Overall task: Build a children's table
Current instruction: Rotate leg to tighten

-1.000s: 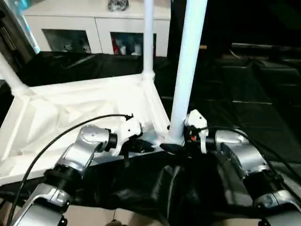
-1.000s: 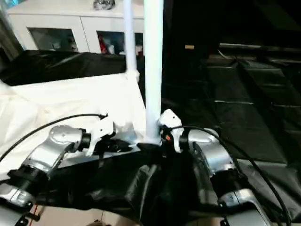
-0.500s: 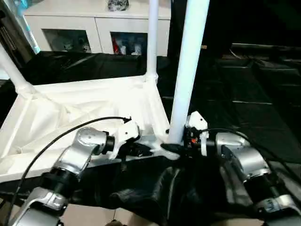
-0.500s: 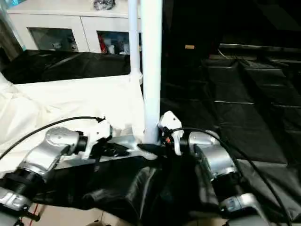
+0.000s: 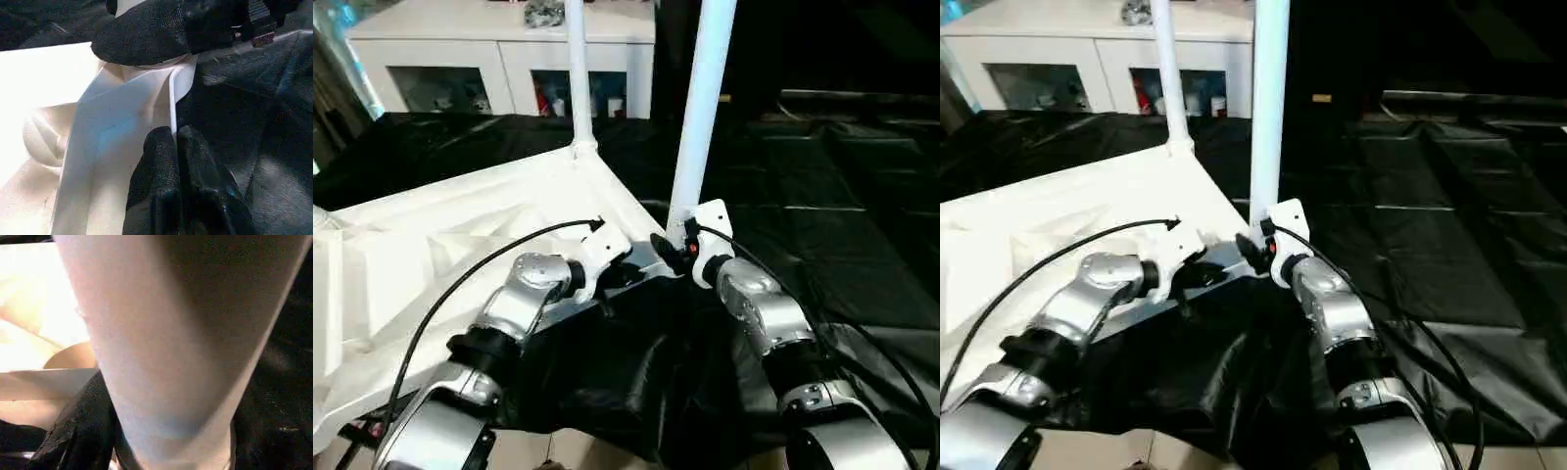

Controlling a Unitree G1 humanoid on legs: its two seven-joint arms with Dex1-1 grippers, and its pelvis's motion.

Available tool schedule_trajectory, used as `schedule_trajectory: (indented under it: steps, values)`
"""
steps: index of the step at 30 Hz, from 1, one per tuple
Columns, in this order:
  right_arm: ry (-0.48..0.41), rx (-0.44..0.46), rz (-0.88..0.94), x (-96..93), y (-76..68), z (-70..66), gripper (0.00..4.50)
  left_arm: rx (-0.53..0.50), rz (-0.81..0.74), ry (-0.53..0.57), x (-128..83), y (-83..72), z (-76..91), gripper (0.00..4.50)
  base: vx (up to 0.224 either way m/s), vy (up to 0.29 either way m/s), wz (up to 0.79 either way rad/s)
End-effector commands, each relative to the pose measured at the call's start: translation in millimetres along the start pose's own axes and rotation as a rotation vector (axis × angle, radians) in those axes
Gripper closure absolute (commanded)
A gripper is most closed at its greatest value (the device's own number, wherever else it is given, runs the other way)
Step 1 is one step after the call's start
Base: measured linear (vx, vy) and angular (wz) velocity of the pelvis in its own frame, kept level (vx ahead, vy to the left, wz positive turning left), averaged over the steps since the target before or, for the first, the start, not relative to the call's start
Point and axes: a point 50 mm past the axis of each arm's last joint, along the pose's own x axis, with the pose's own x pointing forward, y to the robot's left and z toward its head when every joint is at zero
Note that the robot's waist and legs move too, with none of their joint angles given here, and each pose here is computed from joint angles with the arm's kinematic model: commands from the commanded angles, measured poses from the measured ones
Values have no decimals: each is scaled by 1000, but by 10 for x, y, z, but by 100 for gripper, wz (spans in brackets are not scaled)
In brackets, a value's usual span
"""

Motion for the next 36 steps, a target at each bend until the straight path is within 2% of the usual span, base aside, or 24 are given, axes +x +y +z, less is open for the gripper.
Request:
schedule_trajectory:
  steps: [1,4,5,11,17,22,28,36]
  values:
    - [54,56,165,74,316,-140,114,30,21,-98,93,-35,192,450,0,0,0]
    - [63,7,181,47,274,-144,79,45,-8,-104,68,-53,171,450,0,0,0]
    - [68,-36,193,20,236,-147,71,60,-31,-110,40,-65,153,450,0,0,0]
    - [56,-144,320,-139,107,-109,71,76,-86,-91,-63,-70,55,450,0,0,0]
    - [17,-185,467,-359,-45,0,71,83,-154,-93,-196,-64,-19,450,0,0,0]
    - [40,-192,552,-475,-82,-6,71,73,-216,-100,-267,-85,-38,450,0,0,0]
    - [77,-205,623,-564,-100,-32,123,58,-309,-89,-360,-132,-83,450,0,0,0]
    - [89,-184,649,-580,-69,-54,178,54,-308,-83,-391,-138,-106,450,0,0,0]
